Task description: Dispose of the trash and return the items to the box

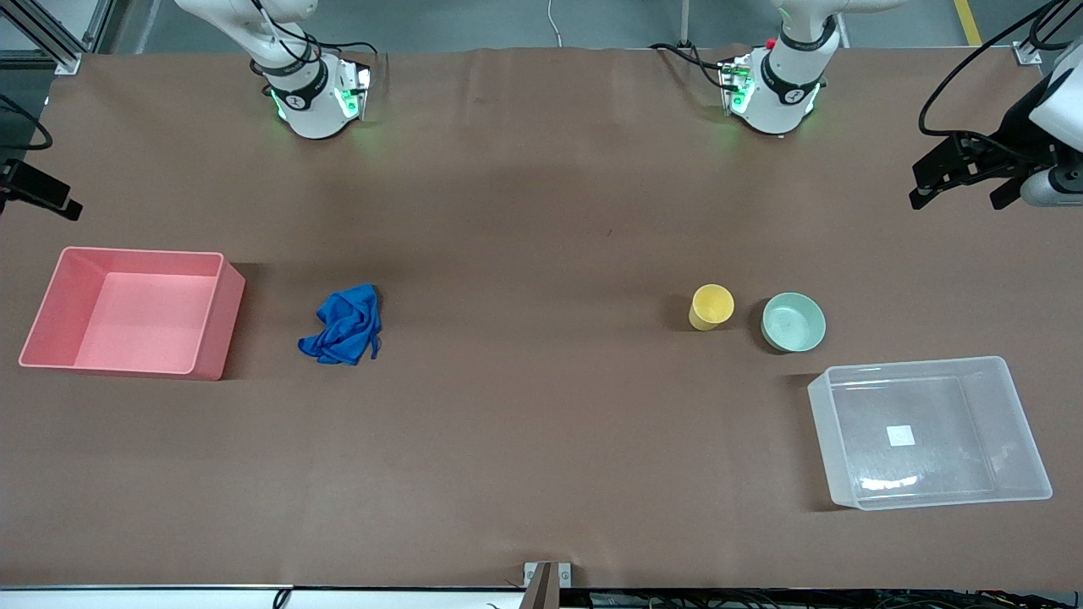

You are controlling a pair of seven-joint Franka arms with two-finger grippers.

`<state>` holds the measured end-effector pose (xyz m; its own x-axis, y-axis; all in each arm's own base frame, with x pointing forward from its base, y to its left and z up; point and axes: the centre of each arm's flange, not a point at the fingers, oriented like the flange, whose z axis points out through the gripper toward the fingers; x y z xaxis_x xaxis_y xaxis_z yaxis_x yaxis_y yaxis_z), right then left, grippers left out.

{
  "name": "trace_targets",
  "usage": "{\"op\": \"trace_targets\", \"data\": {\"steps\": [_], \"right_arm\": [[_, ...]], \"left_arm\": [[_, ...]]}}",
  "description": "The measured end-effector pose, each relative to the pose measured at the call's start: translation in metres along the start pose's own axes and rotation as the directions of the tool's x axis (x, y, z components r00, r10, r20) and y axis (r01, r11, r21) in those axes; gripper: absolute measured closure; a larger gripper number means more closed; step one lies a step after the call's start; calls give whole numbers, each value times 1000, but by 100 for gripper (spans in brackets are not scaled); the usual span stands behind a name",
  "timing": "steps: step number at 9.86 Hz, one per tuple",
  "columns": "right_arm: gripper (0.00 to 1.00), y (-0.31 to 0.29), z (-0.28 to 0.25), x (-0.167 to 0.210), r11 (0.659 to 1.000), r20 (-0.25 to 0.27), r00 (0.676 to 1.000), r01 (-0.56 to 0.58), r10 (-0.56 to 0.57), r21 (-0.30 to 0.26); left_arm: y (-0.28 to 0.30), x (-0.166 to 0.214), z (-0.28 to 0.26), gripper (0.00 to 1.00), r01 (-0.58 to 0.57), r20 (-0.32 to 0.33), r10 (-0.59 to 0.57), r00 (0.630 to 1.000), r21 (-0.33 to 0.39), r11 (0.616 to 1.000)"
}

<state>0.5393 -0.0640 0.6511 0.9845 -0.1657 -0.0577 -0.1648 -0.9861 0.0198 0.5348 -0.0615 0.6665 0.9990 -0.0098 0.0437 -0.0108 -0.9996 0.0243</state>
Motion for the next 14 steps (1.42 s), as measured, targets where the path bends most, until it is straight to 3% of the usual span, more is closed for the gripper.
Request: {"op": "trace_targets", "data": {"steps": [9, 12, 14], "right_arm": [[0, -2, 1, -1, 1000, 7, 1000, 4, -4, 0], [0, -43, 29, 8, 1000, 29, 999, -12, 12, -1], [0, -121, 98, 23, 998, 23, 998, -53, 53, -15]], "left_arm": [[-10, 13, 22, 0, 10, 4, -10, 1000, -1, 1000], [-20, 27, 95, 0, 12, 19, -12, 1000, -1, 1000], [-24, 30, 163, 0, 18, 11, -18, 1000, -3, 1000]]}}
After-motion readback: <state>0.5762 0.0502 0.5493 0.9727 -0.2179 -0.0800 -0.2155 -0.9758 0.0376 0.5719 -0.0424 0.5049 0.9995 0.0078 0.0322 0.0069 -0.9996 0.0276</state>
